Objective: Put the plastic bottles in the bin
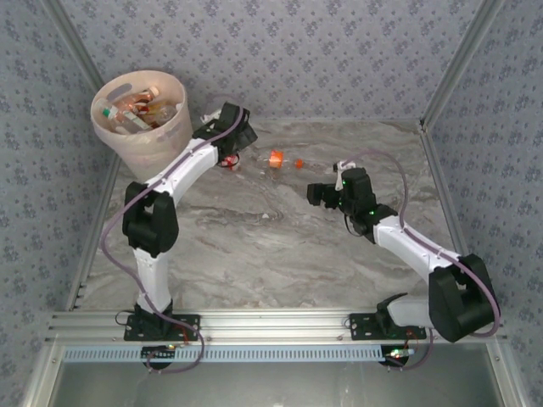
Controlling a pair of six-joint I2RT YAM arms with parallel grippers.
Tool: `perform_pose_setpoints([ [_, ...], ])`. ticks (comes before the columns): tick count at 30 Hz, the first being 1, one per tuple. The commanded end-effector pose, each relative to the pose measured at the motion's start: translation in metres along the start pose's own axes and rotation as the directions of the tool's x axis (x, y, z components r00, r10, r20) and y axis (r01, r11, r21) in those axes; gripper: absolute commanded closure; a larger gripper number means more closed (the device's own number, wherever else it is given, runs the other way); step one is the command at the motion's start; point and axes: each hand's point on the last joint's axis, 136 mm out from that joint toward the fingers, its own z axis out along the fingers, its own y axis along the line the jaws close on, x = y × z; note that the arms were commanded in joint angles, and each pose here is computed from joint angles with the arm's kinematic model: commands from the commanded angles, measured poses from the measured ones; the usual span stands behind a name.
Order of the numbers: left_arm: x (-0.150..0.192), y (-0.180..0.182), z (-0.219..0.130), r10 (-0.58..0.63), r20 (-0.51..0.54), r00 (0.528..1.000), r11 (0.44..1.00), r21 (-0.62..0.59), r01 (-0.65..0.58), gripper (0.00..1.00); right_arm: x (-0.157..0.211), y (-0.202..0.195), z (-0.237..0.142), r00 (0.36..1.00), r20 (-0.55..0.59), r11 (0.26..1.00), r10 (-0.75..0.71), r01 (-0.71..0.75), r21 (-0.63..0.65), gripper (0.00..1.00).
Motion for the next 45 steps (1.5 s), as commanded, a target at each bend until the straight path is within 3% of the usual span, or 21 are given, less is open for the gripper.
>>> perform_pose_setpoints([
  [1,-0.001,0.014,0.011,-0.106,0.023,0.994,0.99,-0.086,0.108,0.02,0.008,-0.013,-0.007,1.0,-0.023,0.998,-0.018,0.019,0.056,0.0],
  [9,0.009,0.039,0.045,-0.155,0.037,0.987,0.954,-0.255,0.159,0.02,0.011,-0.017,-0.013,0.999,-0.038,0.997,-0.029,0.031,0.074,0.0],
  [23,0.03,0.048,0.103,-0.173,0.007,0.985,0.953,-0.251,0.169,0.11,0.013,-0.021,-0.016,0.998,-0.053,0.995,-0.036,0.041,0.096,0.0],
  [29,0.037,0.047,0.114,-0.114,-0.012,0.993,0.979,-0.174,0.11,0.22,0.008,-0.023,-0.018,0.999,-0.033,0.993,-0.036,0.039,0.11,0.0],
  [38,0.052,0.052,0.116,0.023,-0.074,0.997,0.993,-0.115,-0.031,0.3,0.008,-0.023,-0.019,0.999,-0.03,0.993,-0.034,0.037,0.112,0.0],
  [40,0.057,0.053,0.117,0.056,-0.103,0.993,0.993,-0.096,-0.066,0.36,0.008,-0.023,-0.02,0.999,-0.029,0.993,-0.035,0.038,0.111,0.0],
  [45,0.053,0.058,0.105,0.139,-0.1,0.985,0.986,-0.083,-0.148,0.42,0.009,-0.023,-0.021,0.999,-0.026,0.993,-0.036,0.039,0.11,0.0],
])
